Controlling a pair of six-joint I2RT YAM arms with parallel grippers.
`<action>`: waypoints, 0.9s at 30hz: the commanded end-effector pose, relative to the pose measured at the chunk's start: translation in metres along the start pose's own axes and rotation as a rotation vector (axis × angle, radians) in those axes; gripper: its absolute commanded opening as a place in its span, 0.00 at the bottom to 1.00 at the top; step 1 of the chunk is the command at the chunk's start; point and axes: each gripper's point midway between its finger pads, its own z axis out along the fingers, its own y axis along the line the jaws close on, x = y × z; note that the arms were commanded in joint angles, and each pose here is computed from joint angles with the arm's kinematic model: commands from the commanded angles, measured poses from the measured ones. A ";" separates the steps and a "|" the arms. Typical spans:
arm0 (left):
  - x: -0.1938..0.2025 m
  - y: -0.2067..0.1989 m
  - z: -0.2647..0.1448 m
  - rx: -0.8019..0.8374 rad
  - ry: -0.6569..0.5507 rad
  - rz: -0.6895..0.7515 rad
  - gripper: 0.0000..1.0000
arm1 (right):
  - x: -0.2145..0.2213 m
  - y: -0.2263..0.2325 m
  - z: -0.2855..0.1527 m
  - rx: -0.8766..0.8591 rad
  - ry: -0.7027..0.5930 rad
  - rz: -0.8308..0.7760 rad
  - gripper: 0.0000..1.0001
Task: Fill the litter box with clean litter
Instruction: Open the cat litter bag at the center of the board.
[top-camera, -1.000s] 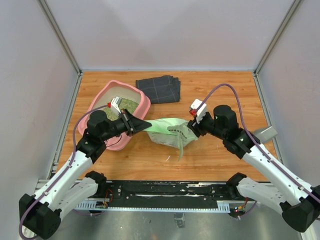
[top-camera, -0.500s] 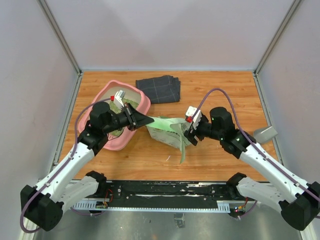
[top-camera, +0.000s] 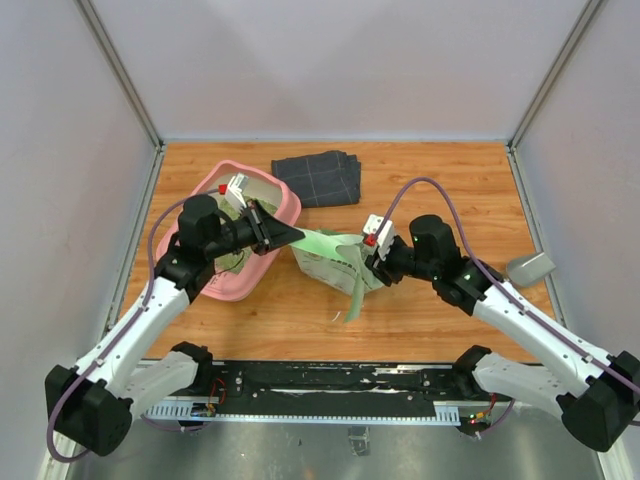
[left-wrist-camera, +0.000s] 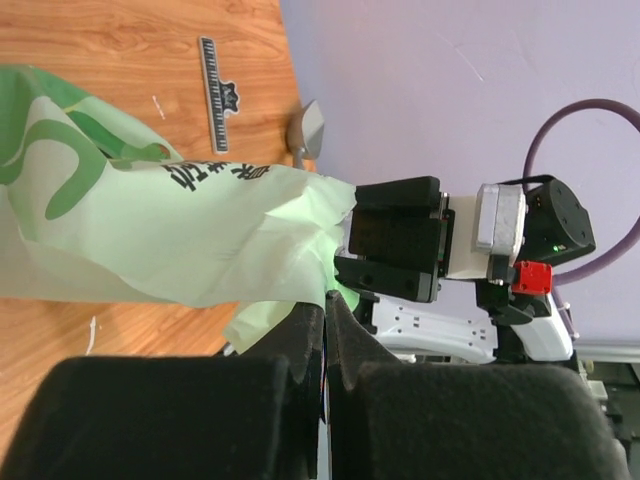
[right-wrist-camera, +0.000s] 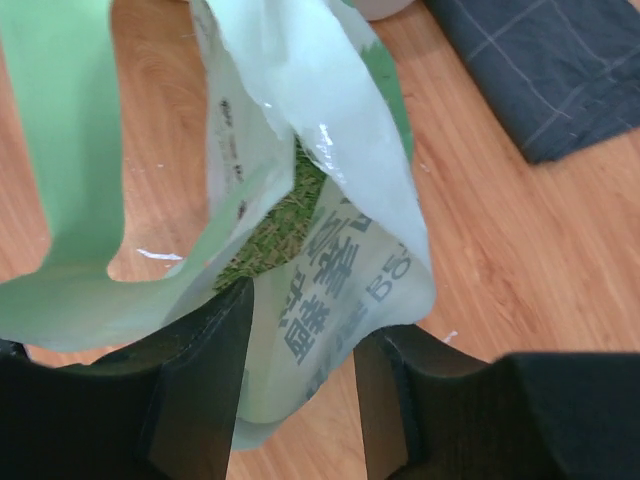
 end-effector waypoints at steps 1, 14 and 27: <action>-0.022 -0.040 -0.002 0.134 -0.002 0.135 0.00 | -0.007 -0.023 -0.005 0.134 0.027 0.025 0.42; -0.015 -0.036 -0.013 0.090 0.022 0.231 0.00 | 0.029 0.013 -0.022 -0.040 0.257 0.053 0.74; -0.001 -0.025 -0.017 0.092 0.068 0.236 0.00 | 0.007 -0.003 -0.057 0.066 0.281 -0.009 0.77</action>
